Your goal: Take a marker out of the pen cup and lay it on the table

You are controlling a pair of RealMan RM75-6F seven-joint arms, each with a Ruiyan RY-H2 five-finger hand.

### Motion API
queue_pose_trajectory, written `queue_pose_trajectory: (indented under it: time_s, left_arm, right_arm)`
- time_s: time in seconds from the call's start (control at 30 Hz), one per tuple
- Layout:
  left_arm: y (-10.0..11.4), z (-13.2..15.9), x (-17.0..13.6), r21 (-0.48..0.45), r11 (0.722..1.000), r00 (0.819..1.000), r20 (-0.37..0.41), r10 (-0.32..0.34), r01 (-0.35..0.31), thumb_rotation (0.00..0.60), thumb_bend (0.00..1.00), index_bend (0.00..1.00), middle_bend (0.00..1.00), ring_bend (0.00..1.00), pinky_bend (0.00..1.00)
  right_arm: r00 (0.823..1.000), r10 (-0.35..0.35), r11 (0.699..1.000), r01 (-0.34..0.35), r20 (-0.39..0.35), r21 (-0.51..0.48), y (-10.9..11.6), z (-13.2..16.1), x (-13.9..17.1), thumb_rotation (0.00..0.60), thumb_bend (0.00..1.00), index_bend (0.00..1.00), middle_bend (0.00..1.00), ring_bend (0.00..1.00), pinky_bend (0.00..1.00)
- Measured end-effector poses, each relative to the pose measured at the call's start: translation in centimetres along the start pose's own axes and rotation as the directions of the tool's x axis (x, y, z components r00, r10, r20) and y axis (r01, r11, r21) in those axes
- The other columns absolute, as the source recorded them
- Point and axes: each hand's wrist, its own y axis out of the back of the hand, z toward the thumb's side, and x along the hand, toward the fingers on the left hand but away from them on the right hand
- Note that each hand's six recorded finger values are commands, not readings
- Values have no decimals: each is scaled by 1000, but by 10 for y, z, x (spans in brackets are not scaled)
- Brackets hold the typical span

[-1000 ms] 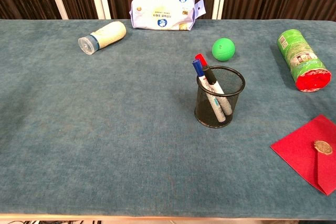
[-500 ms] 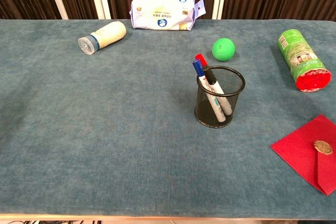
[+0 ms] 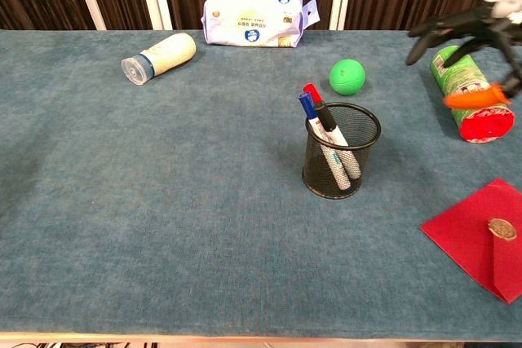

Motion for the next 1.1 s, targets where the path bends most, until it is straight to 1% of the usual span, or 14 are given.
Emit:
queue_pose_trajectory:
  time_s: [0.2, 0.4, 0.67, 0.87, 0.97, 1.1]
  left_arm:
    - [0, 0, 1, -1, 1000, 1000, -4, -1, 1, 600, 422, 159, 38, 71, 42]
    - [-1, 0, 1, -4, 1000, 1000, -5, -4, 4, 600, 422, 159, 38, 71, 42]
    - [-1, -1, 1, -5, 1000, 1000, -7, -8, 8, 600, 422, 159, 38, 71, 42]
    - [-2, -1, 1, -6, 1000, 1000, -7, -11, 10, 600, 422, 159, 38, 71, 42]
    - [-2, -1, 1, -6, 1000, 1000, -7, -10, 10, 600, 422, 159, 38, 71, 42]
    - [-1, -1, 2, -6, 1000, 1000, -7, -9, 9, 600, 422, 159, 38, 71, 42]
  right_arm:
    - [1000, 11, 1000, -11, -13, -14, -10, 17, -20, 600, 419, 335, 17, 80, 162]
    - [999, 34, 999, -35, -22, -24, -23, 28, -28, 600, 419, 362, 16, 80, 162]
    - [997, 44, 999, -46, -62, -27, -35, 48, -35, 600, 419, 373, 16, 80, 162]
    - [997, 39, 999, -41, -74, -30, -40, 56, -42, 600, 419, 407, 16, 79, 162]
    - [997, 28, 999, -30, -74, -26, -40, 58, -46, 600, 419, 417, 16, 80, 162]
    - [997, 31, 999, -33, -75, -18, -43, 59, -48, 600, 419, 422, 16, 80, 162]
